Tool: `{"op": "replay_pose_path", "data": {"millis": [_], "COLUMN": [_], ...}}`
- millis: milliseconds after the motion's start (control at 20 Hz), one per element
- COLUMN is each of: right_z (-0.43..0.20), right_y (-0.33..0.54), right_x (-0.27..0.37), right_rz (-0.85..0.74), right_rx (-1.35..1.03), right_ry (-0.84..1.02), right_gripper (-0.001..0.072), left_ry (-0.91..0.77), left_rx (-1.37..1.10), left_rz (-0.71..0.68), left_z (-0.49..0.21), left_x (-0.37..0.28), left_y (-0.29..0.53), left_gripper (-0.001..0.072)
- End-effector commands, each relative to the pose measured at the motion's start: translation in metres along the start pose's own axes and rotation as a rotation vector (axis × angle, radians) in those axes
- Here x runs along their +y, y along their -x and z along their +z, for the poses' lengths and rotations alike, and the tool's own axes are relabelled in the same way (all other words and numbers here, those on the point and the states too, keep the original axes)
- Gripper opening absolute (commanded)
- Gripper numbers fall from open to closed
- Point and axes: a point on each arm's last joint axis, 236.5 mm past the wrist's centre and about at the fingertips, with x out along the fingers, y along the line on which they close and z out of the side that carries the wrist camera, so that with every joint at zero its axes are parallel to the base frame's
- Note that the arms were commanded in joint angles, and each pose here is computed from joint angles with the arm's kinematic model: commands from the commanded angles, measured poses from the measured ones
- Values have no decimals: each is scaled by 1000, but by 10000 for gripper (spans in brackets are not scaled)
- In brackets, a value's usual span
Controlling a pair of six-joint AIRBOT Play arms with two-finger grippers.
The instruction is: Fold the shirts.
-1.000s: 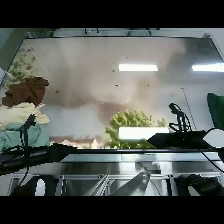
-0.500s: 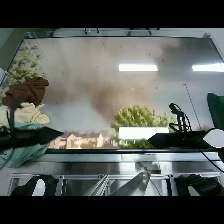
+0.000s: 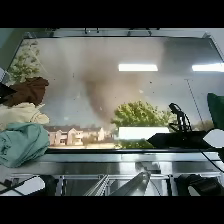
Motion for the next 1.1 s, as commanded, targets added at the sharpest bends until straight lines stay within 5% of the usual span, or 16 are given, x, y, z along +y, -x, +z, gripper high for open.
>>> {"op": "replay_pose_path", "data": {"millis": [0, 150, 200, 250, 350, 400, 750, 950, 1050], "right_z": [0, 2, 4, 7, 11, 11, 11, 11, 10], "right_y": [0, 0, 0, 0, 0, 0, 0, 0, 0], "right_x": [0, 0, -1, -1, -2, -2, -2, -2, -2], "right_rz": [0, -1, -3, -5, -8, -8, -8, -8, -7], "right_rx": [-1, -8, -18, -31, -49, -49, -49, -48, -44], "right_ry": [0, 0, 0, 0, 0, 0, 0, 0, 0], "right_gripper": [17, 17, 17, 17, 17, 17, 17, 17, 17], "left_ry": [42, 102, 103, 94, 48, 18, -299, -356, -278], "left_rx": [91, 260, 300, 325, 364, 360, 127, 153, 167], "left_rz": [110, 30, -6, -35, -80, -93, -477, -46, 28], "left_z": [13, -15, -20, -21, -16, -8, 66, 70, 70], "left_x": [75, 79, 70, 61, 39, 27, -187, -130, -88], "left_y": [-43, -82, -94, -103, -116, -118, -35, -35, -39], "left_gripper": [716, 706, 629, 495, 85, 2, 19, 21, 21]}}
